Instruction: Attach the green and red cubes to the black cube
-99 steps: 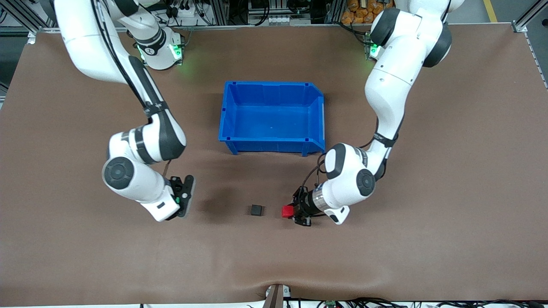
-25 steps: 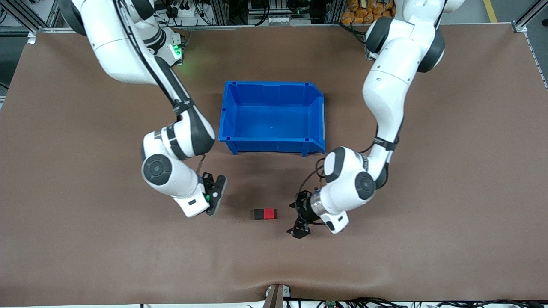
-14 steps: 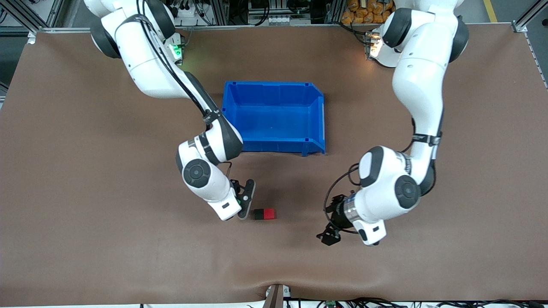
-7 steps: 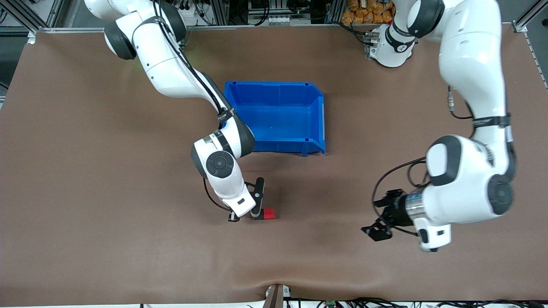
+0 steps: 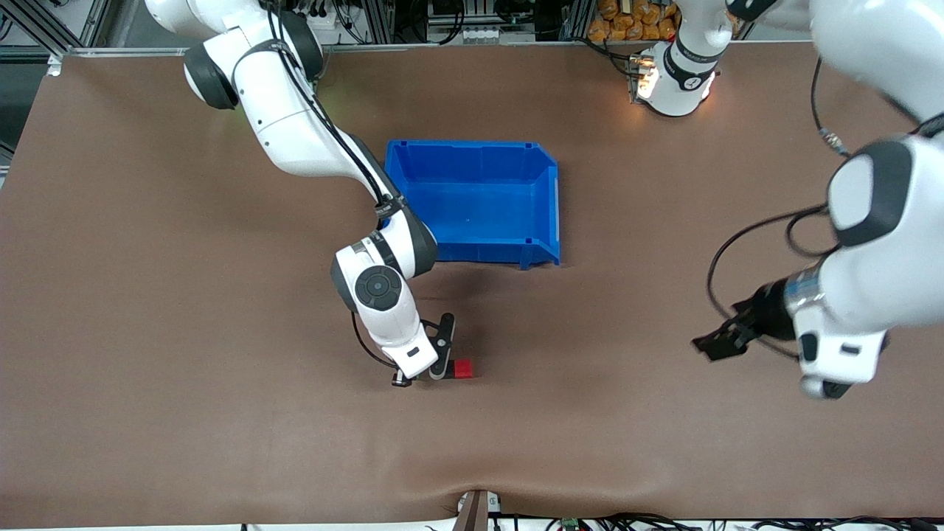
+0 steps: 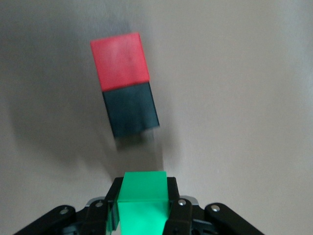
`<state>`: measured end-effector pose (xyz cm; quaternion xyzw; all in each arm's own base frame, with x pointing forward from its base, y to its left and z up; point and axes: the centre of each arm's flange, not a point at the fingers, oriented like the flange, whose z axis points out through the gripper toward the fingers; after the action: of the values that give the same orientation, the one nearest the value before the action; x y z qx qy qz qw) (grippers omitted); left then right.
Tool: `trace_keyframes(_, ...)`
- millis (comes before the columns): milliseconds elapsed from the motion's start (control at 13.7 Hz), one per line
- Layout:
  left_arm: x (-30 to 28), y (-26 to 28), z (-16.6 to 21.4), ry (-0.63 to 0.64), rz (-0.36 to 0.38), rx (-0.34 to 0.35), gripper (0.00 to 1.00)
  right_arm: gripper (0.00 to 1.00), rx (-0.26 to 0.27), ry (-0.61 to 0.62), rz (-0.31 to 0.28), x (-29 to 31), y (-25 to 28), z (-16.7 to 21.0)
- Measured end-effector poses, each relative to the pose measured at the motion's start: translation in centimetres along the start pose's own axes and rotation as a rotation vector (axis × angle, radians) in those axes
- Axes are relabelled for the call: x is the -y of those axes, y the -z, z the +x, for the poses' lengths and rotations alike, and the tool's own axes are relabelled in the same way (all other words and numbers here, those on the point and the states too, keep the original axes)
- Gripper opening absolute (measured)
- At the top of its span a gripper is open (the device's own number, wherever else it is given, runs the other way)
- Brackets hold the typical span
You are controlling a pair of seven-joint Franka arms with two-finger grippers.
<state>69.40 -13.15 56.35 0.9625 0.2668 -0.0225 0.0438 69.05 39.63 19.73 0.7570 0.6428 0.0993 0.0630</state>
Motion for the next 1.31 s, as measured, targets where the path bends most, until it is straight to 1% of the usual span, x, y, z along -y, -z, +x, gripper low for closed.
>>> trace_keyframes(146, 2.6, 4.4, -1.0, -0.1, 0.035, -0.041, 1.0, 0.4, -0.013, 0.002, -0.009, 0.2, -0.2, 0.5)
trace_keyframes(291, 6.3, 7.2, -0.4, -0.18, 0.049, -0.036, 1.0, 0.4, -0.02, -0.001, -0.013, 0.2, 0.0, 0.8)
trace_keyframes(510, 11.4, 9.5, 1.5, -0.326, 0.052, -0.032, 1.0, 0.4, -0.025, -0.04, -0.009, 0.6, -0.5, 1.2)
trace_keyframes(656, 12.5, 9.3, 1.9, -0.36, 0.058, -0.015, 1.0, 0.4, -0.029, -0.043, -0.013, 0.6, -0.5, 1.5)
trace_keyframes(947, 11.8, 8.4, 1.3, -0.379, 0.067, 0.015, 1.0, 0.4, -0.036, -0.043, -0.008, 0.9, -0.5, 1.8)
trace_keyframes(1020, 12.1, 8.1, 1.2, -0.376, 0.074, 0.03, 1.0, 0.44, -0.038, -0.043, -0.004, 1.1, -0.6, 1.9)
trace_keyframes(1093, 12.9, 7.8, 1.2, -0.364, 0.08, 0.046, 1.0, 0.45, -0.039, -0.044, 0.002, 1.4, -0.9, 2.1)
trace_keyframes(1166, 14.0, 7.5, 1.4, -0.35, 0.077, 0.063, 1.0, 0.5, -0.04, -0.045, 0.007, 1.6, -1.1, 2.2)
trace_keyframes(1238, 15.0, 7.3, 1.4, -0.341, 0.067, 0.07, 1.0, 0.58, -0.038, -0.047, 0.009, 1.7, -1.4, 2.2)
trace_keyframes(1311, 15.7, 7.1, 1.1, -0.341, 0.062, 0.069, 1.0, 0.69, -0.038, -0.048, 0.009, 1.7, -1.5, 2.1)
